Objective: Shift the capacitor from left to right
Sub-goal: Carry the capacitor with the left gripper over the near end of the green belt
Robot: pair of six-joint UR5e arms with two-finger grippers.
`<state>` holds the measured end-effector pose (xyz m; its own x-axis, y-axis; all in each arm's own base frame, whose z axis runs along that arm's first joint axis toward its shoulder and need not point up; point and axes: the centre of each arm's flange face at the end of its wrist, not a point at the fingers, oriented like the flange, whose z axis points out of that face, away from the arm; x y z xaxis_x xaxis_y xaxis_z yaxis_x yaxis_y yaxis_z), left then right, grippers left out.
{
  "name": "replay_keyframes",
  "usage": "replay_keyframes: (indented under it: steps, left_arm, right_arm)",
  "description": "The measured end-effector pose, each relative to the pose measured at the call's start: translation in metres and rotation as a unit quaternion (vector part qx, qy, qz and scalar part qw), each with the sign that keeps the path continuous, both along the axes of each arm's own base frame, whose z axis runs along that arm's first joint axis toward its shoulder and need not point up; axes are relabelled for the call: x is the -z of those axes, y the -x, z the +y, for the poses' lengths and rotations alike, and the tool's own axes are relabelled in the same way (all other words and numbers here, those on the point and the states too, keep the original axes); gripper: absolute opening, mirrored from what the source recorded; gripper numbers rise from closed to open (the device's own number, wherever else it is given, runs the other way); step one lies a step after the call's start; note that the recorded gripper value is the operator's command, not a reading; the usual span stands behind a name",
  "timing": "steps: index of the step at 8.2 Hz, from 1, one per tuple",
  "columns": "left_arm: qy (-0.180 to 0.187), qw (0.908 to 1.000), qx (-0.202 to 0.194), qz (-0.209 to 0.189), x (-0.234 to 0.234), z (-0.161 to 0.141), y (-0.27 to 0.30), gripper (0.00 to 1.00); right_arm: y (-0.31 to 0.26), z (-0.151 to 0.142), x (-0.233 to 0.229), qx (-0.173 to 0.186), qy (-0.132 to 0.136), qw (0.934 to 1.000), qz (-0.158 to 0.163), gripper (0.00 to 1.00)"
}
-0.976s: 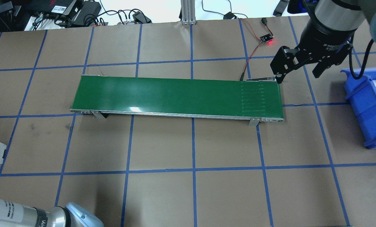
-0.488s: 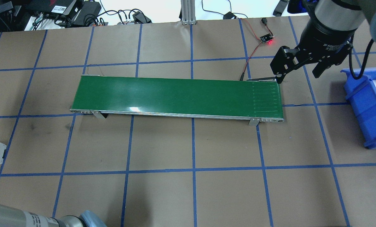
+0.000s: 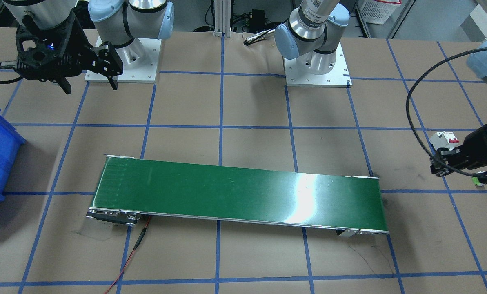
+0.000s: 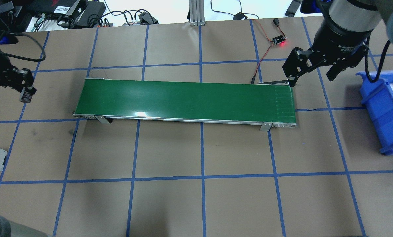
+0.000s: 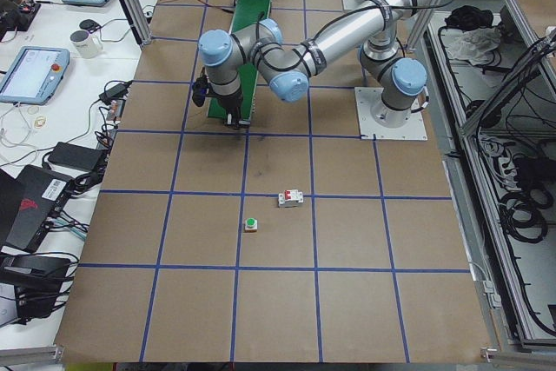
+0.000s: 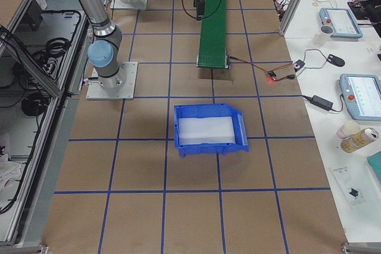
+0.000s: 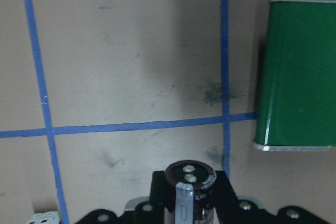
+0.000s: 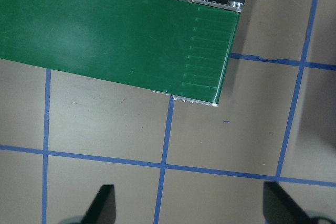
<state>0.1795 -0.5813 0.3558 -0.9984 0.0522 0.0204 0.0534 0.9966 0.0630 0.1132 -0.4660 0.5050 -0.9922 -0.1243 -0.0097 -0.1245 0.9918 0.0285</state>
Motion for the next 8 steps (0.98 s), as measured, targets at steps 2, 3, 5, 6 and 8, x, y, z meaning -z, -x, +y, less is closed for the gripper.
replay_keyframes:
  steps: [2, 3, 5, 6, 8]
  left_arm:
    - [0.0, 1.0, 0.001, -0.003, 0.014, -0.025, 0.069, 0.0]
    - [0.0, 1.0, 0.003, -0.005, 0.023, -0.033, 0.088, 0.0]
    - [-0.004, 1.0, 0.005, -0.005, 0.046, -0.044, 0.106, 0.0]
    - [-0.003, 1.0, 0.006, -0.007, 0.053, -0.048, 0.117, 0.0]
    - [-0.005, 1.0, 0.002, -0.007, 0.062, -0.054, 0.133, 0.0]
  right_arm:
    - [0.0, 0.0, 0.002, 0.0, -0.002, 1.0, 0.0, 1.0]
    - [0.0, 0.0, 0.002, -0.001, -0.002, 1.0, -0.001, 1.0]
    - [0.0, 0.001, 0.002, -0.002, -0.003, 1.0, 0.002, 1.0]
    - [0.0, 0.0, 0.002, -0.002, -0.002, 1.0, 0.003, 1.0]
    - [0.0, 0.001, 0.003, -0.002, -0.003, 1.0, 0.0, 1.0]
